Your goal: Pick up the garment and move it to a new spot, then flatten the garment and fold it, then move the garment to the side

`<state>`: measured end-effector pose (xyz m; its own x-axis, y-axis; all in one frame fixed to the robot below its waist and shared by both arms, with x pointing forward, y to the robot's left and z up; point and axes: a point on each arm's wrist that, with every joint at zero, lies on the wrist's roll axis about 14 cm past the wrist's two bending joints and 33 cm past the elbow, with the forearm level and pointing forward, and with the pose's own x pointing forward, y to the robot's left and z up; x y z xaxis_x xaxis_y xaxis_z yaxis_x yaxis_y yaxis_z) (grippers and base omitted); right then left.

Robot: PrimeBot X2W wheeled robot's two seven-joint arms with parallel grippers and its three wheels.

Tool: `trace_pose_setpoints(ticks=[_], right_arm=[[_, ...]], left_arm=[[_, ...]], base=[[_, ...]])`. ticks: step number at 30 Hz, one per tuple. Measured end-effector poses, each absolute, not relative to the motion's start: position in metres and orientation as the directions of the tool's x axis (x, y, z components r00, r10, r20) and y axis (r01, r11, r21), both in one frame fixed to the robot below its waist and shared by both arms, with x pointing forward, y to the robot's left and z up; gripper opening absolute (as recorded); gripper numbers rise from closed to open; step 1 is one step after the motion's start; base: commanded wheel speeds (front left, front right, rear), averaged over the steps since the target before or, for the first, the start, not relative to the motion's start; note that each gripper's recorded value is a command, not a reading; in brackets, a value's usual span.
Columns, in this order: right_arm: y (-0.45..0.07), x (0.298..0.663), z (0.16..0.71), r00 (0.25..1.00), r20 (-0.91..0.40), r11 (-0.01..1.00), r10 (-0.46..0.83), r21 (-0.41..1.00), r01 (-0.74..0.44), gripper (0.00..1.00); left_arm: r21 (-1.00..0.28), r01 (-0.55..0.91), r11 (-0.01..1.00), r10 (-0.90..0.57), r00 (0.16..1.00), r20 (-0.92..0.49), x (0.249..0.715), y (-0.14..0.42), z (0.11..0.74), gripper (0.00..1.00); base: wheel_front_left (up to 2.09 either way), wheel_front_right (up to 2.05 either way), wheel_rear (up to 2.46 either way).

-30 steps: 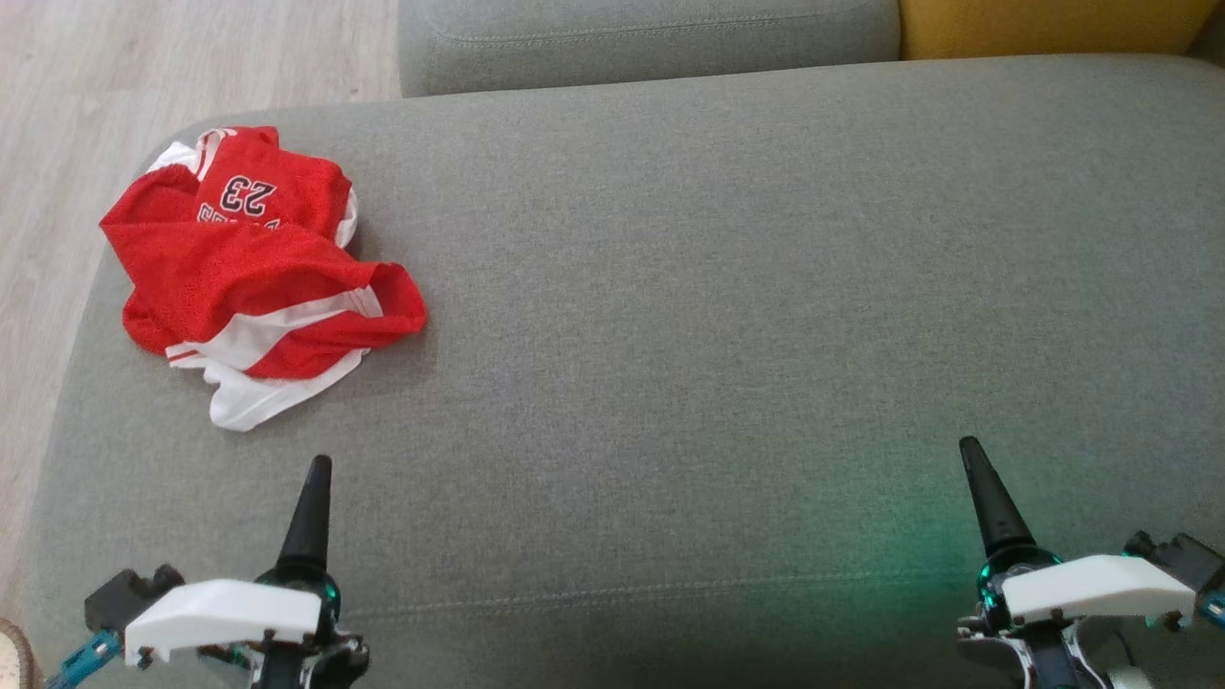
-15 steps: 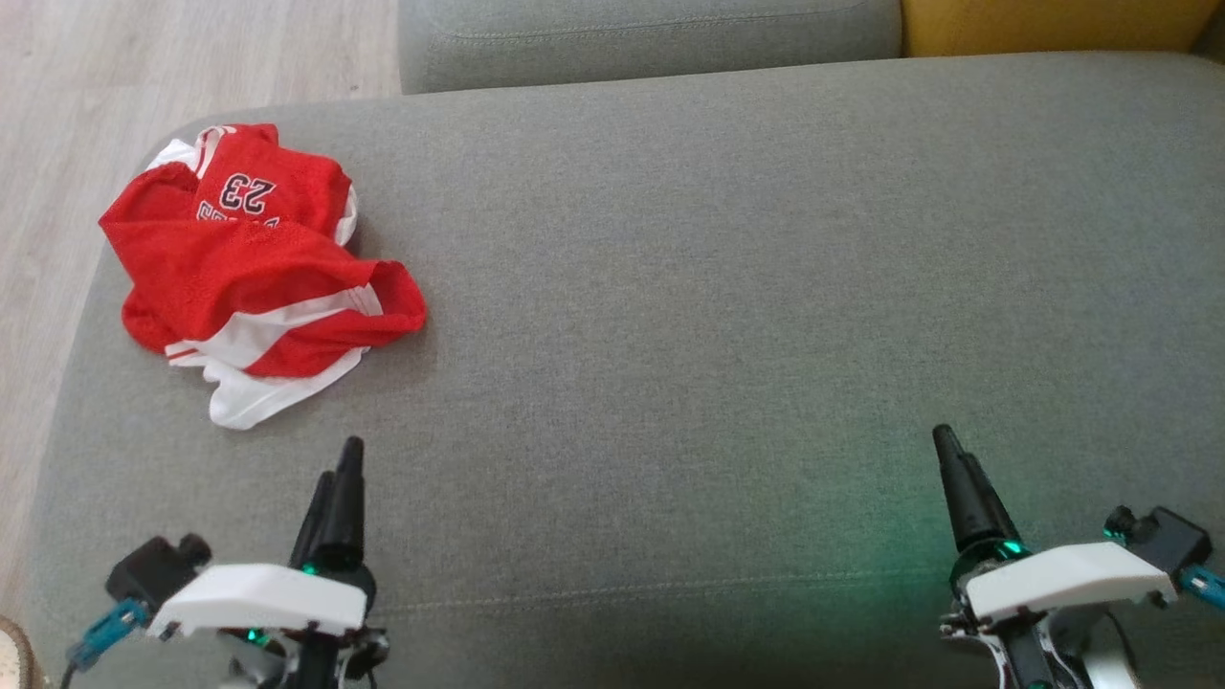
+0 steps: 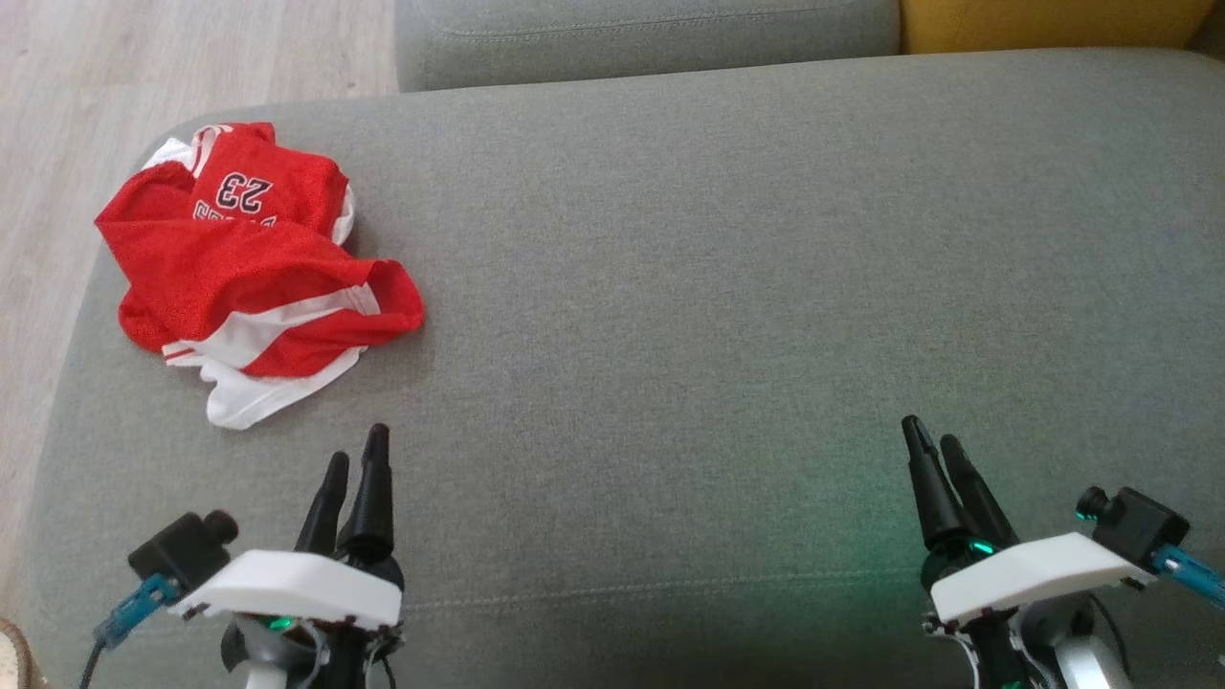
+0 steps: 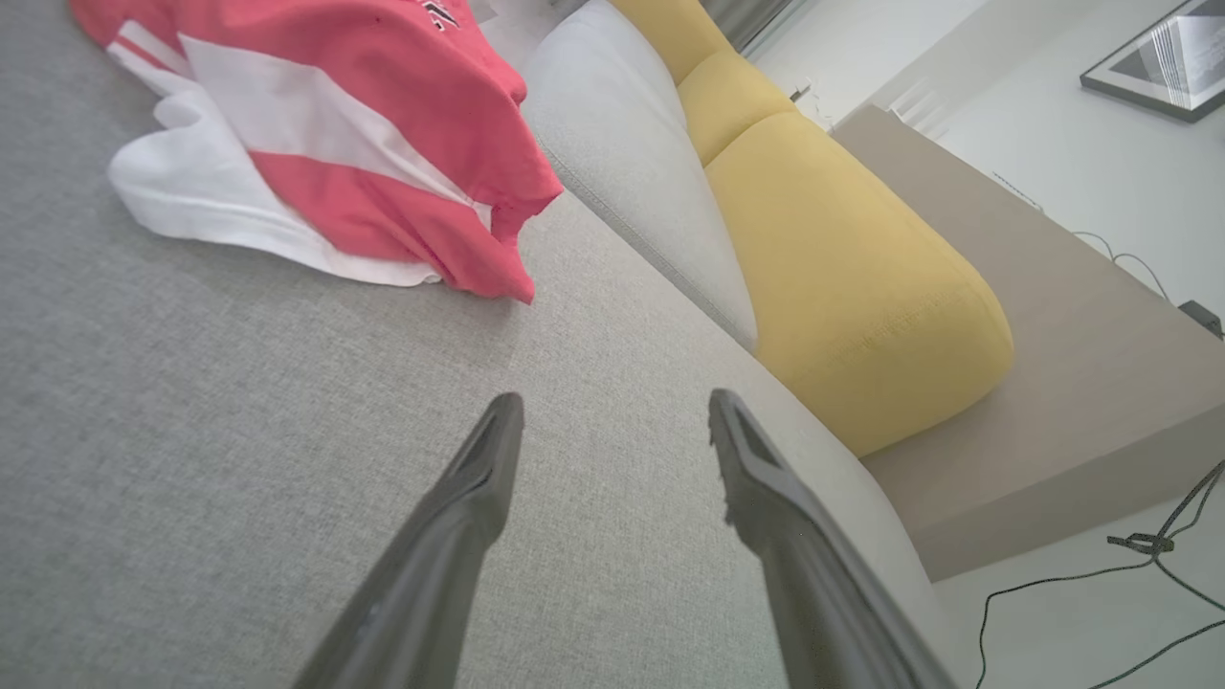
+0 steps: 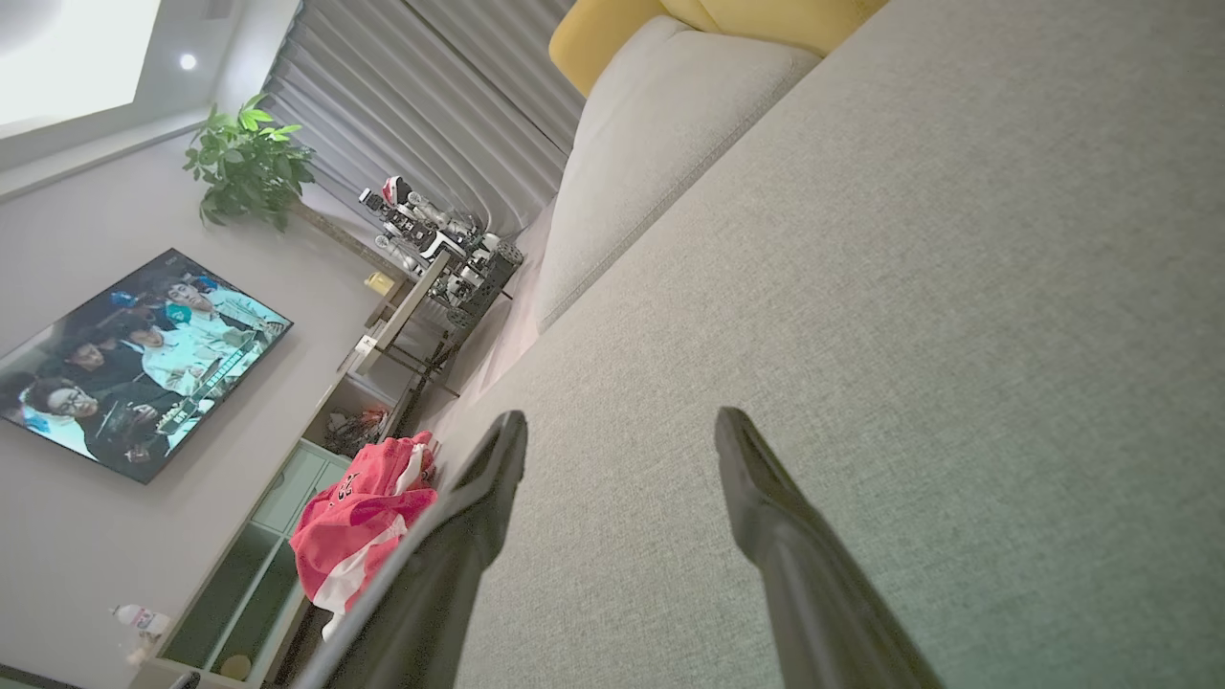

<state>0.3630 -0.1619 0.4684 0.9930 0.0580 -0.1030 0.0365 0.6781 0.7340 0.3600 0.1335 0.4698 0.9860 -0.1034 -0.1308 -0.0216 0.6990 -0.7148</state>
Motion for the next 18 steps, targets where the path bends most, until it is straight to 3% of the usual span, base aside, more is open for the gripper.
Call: trace_pose_setpoints(ticks=[18], right_arm=[[-0.151,0.368,0.489,0.996,-0.02,0.81,0.09,0.583,-0.062,1.0]], left_arm=[[-0.552,0.1,0.828,-0.143,0.989,-0.035,0.365,0.116,0.494,1.0]], base=[[0.0,0.0,0.0]])
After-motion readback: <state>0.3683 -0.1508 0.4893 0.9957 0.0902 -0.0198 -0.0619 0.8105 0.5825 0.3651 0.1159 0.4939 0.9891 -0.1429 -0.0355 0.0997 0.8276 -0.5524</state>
